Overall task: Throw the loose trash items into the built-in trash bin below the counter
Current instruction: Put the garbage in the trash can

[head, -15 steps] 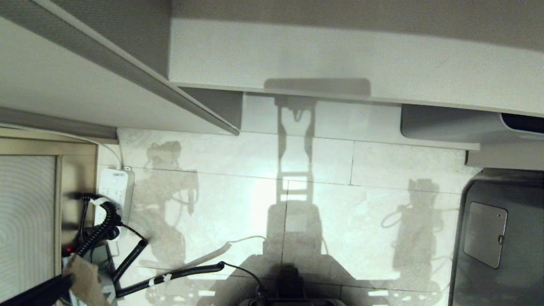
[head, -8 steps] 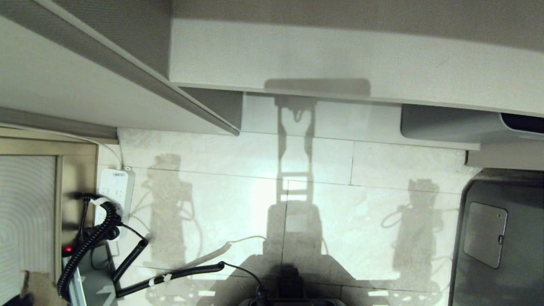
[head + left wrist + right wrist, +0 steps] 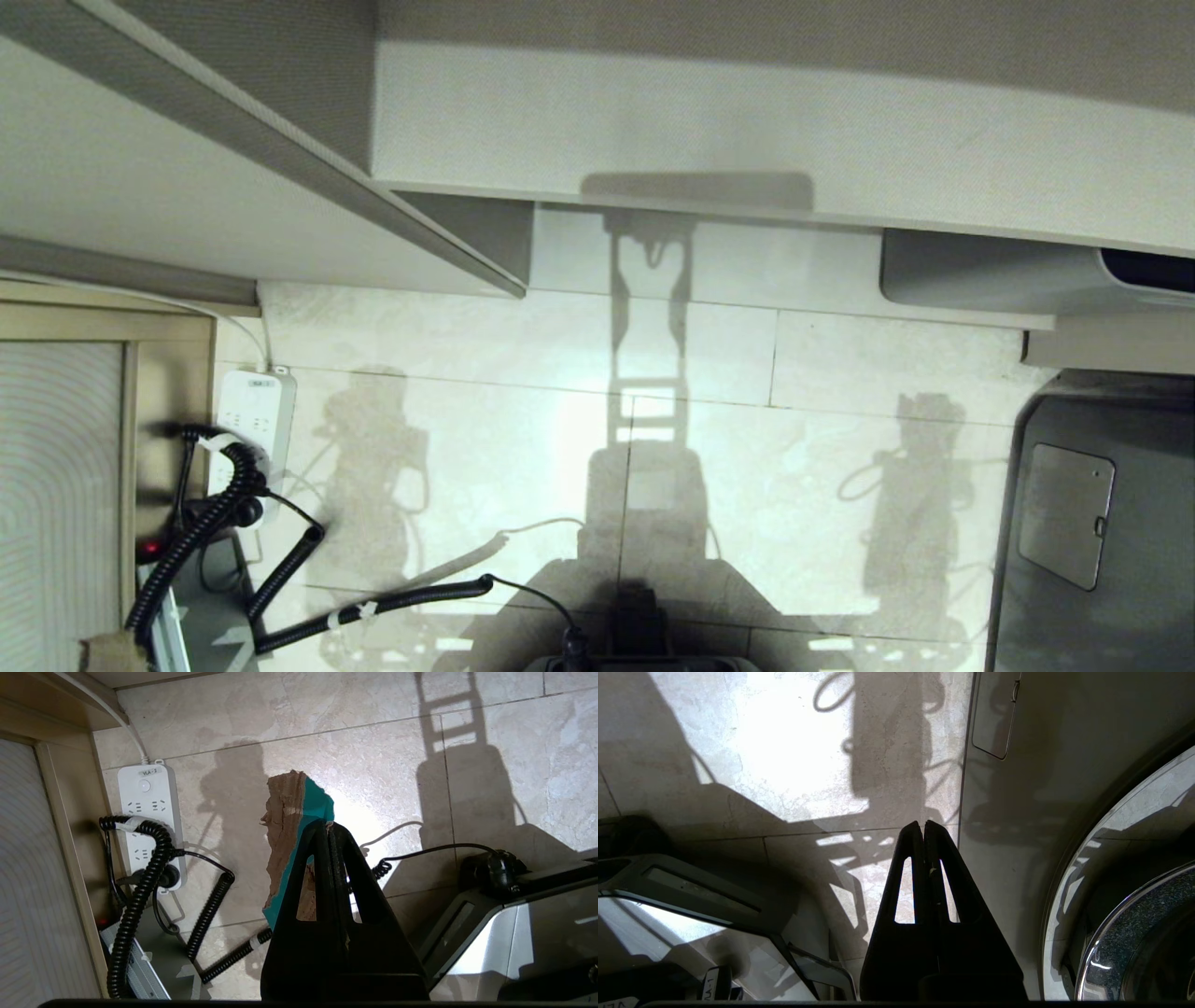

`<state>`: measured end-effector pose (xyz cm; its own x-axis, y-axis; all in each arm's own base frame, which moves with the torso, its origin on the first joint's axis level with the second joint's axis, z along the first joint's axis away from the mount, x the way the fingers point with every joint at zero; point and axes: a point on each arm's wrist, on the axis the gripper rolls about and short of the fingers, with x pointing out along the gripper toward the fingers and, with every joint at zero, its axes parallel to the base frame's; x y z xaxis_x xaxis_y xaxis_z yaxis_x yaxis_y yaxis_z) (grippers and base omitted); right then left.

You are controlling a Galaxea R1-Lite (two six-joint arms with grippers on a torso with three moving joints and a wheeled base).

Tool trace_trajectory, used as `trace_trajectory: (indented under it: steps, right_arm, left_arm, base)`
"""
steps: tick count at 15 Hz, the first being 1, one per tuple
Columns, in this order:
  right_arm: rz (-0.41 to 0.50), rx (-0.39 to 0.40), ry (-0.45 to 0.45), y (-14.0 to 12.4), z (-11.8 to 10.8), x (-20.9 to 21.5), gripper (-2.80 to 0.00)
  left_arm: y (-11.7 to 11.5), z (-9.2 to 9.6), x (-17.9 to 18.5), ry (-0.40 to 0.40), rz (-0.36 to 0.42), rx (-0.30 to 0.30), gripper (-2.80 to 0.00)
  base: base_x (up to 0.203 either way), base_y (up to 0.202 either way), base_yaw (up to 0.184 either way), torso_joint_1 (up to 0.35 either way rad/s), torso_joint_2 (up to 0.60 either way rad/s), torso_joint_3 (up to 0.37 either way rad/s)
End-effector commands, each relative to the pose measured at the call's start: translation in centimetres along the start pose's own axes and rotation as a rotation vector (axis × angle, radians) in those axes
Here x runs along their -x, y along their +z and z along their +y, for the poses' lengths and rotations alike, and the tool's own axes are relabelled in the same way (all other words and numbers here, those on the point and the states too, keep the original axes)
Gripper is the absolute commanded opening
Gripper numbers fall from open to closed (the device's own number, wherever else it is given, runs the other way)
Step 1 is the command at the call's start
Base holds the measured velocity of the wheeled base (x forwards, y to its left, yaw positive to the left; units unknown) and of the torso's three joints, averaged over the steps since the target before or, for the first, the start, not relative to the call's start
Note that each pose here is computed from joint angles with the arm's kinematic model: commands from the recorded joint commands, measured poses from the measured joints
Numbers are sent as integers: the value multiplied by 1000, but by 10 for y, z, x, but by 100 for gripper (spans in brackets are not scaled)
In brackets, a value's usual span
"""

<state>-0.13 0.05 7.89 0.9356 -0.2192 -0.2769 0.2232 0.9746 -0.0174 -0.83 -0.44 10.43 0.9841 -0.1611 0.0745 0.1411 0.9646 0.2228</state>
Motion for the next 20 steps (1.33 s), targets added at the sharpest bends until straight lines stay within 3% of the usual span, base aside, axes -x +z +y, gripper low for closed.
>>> trace_trajectory:
  steps: [1,3,5,7,11,14,18,20]
  right_arm:
    - [0,1,0,0,0,0,-280]
    - [2,0,0,0,0,0,-280]
    - [1,1,0,0,0,0,-280]
    - [0,1,0,0,0,0,-280]
    - [1,15,5,0,0,0,-280]
    - [-5,215,63,0,1,0,-280]
    - [29,217,91,1,1,-2,-280]
    - [70,204,173,1,2,-6,-280]
  left_arm:
    - [-6,-4,13,7,-83,-17,-280]
    - [-13,-5,17,7,-52,-11,-280]
    - [-15,-4,17,72,-18,5,-280]
    - [-24,-5,17,107,67,17,-280]
    - [-24,-5,17,106,67,10,-280]
    - [-24,-5,17,107,67,12,-280]
    - [-24,-5,17,106,67,9,-280]
    - [-24,-5,17,107,67,10,-280]
  base:
    - [0,0,0,0,0,0]
    - [0,0,0,0,0,0]
    - [0,0,0,0,0,0]
    - [0,0,0,0,0,0]
    - [0,0,0,0,0,0]
    - [0,0,0,0,0,0]
    - [0,0,0,0,0,0]
    - [0,0,0,0,0,0]
